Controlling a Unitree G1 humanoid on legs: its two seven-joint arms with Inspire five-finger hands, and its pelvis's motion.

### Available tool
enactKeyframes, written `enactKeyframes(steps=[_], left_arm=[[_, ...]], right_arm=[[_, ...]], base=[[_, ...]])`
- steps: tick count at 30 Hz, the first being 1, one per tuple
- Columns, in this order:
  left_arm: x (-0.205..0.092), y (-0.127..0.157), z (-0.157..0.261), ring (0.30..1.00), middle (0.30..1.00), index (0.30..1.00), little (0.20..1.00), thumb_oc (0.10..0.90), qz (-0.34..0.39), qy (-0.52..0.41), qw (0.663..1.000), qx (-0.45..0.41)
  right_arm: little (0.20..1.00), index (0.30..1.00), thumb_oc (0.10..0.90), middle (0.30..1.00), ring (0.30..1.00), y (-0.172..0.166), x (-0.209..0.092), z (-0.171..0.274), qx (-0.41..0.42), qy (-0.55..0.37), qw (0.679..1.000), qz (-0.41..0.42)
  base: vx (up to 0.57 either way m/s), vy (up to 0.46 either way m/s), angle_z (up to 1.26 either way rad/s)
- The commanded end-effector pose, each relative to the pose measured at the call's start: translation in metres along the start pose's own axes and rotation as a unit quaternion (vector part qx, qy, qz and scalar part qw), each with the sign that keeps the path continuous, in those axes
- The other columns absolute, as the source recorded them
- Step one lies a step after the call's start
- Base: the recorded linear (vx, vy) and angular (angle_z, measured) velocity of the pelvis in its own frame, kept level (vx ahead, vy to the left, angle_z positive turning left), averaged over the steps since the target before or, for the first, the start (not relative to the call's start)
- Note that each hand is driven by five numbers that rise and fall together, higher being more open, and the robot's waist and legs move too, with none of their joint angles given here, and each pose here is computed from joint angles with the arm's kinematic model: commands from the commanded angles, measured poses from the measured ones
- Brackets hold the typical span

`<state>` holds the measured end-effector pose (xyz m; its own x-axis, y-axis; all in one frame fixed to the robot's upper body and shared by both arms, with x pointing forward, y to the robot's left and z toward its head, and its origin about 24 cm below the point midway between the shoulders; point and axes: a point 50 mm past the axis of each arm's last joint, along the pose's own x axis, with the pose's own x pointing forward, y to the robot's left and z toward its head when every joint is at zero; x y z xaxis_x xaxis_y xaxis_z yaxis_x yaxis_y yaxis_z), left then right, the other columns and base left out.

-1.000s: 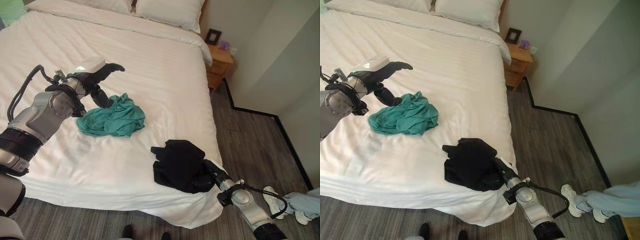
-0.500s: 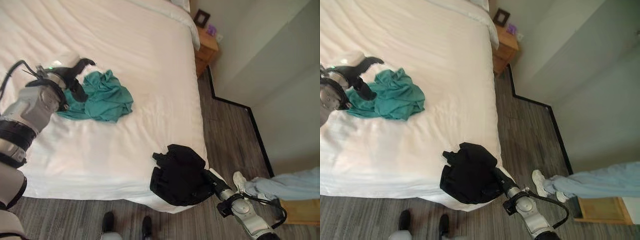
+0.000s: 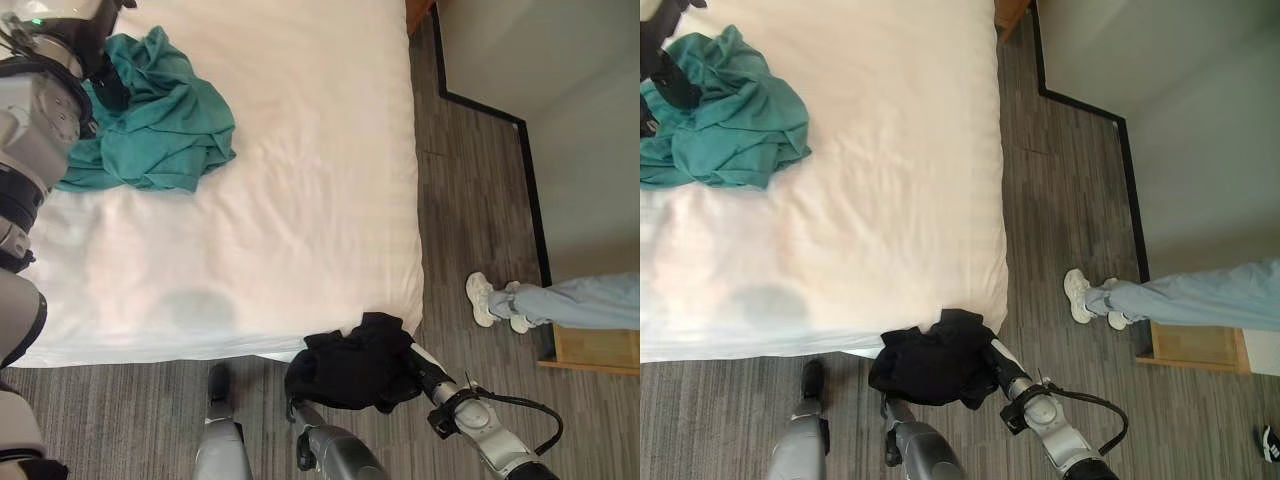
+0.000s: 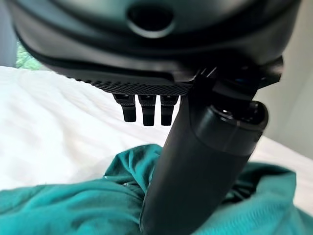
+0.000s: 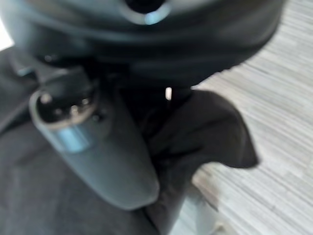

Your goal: Pick up bed clothes into laundry basket.

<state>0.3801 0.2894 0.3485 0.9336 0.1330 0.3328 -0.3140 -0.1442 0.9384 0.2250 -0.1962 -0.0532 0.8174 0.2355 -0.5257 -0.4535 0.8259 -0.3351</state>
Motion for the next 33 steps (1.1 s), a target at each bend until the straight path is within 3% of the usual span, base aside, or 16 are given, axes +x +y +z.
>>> enactKeyframes(steps=[1,8,9,10,11,14,15,16,18,21,22,24,25,33], left_arm=[[0.010,0.036,0.033,0.900,0.900,0.900,0.900,0.800,0.054,-0.042,0.997,0.033],[0.001,-0.011,0.067,0.900,0.900,0.900,0.900,0.800,-0.027,-0.121,0.986,0.109],[-0.006,-0.030,0.071,0.900,0.900,0.900,0.900,0.800,-0.058,-0.140,0.980,0.131],[-0.006,-0.030,0.071,0.900,0.900,0.900,0.900,0.800,-0.058,-0.139,0.980,0.131],[-0.017,-0.054,0.078,0.900,0.900,0.900,0.900,0.800,-0.097,-0.169,0.968,0.155],[-0.031,-0.083,0.080,0.900,0.900,0.900,0.900,0.800,-0.139,-0.190,0.961,0.142],[-0.044,-0.105,0.083,0.707,0.707,0.707,0.707,0.671,-0.167,-0.205,0.959,0.106],[-0.054,-0.122,0.085,0.300,0.300,0.300,0.300,0.400,-0.189,-0.210,0.956,0.081],[-0.079,-0.158,0.085,0.300,0.300,0.300,0.300,0.400,-0.233,-0.203,0.951,-0.019],[-0.103,-0.186,0.080,0.300,0.300,0.300,0.300,0.400,-0.238,-0.150,0.941,-0.191],[-0.104,-0.187,0.079,0.300,0.300,0.300,0.300,0.400,-0.238,-0.148,0.941,-0.192],[-0.143,-0.214,0.070,0.300,0.300,0.300,0.300,0.400,-0.227,-0.066,0.874,-0.424],[-0.160,-0.224,0.069,0.300,0.300,0.300,0.300,0.400,-0.234,-0.043,0.844,-0.482],[-0.226,-0.251,0.033,0.300,0.300,0.300,0.300,0.400,-0.221,0.071,0.778,-0.584]], right_arm=[[0.300,0.300,0.400,0.300,0.300,-0.047,-0.014,0.003,-0.029,-0.014,0.996,-0.080],[0.300,0.300,0.400,0.300,0.300,-0.057,-0.020,-0.002,-0.024,-0.009,0.994,-0.105],[0.300,0.300,0.400,0.300,0.300,-0.061,-0.023,-0.004,-0.020,-0.006,0.993,-0.115],[0.300,0.300,0.400,0.300,0.300,-0.061,-0.023,-0.004,-0.020,-0.006,0.993,-0.115],[0.300,0.300,0.400,0.300,0.300,-0.067,-0.025,-0.003,-0.020,-0.007,0.991,-0.129],[0.300,0.300,0.400,0.300,0.300,-0.071,-0.028,-0.004,-0.017,-0.007,0.990,-0.141],[0.300,0.300,0.400,0.300,0.300,-0.075,-0.029,-0.004,-0.011,-0.007,0.988,-0.153],[0.300,0.300,0.400,0.300,0.300,-0.076,-0.030,-0.005,-0.008,-0.006,0.987,-0.159],[0.300,0.300,0.400,0.300,0.300,-0.077,-0.032,-0.005,-0.007,-0.006,0.986,-0.165],[0.300,0.300,0.400,0.300,0.300,-0.076,-0.035,-0.005,0.001,-0.010,0.985,-0.171],[0.300,0.300,0.400,0.300,0.300,-0.076,-0.035,-0.005,0.000,-0.009,0.985,-0.170],[0.300,0.300,0.400,0.300,0.300,-0.069,-0.037,-0.010,0.003,0.000,0.987,-0.159],[0.300,0.300,0.400,0.300,0.300,-0.065,-0.036,-0.011,0.001,0.002,0.989,-0.149],[0.300,0.300,0.400,0.300,0.300,-0.062,-0.046,-0.015,0.011,-0.009,0.989,-0.148]], base=[[-0.03,0.008,-0.01],[0.00,-0.010,0.09],[0.00,-0.020,0.09],[-0.02,-0.030,0.06],[0.00,0.000,0.00],[-0.01,-0.004,0.00],[-0.04,-0.017,0.01],[-0.04,-0.016,0.02],[0.00,0.000,0.00],[0.00,-0.005,0.01],[0.00,0.000,0.00],[-0.01,-0.021,0.00],[0.00,0.000,0.00],[0.04,-0.016,0.13]])
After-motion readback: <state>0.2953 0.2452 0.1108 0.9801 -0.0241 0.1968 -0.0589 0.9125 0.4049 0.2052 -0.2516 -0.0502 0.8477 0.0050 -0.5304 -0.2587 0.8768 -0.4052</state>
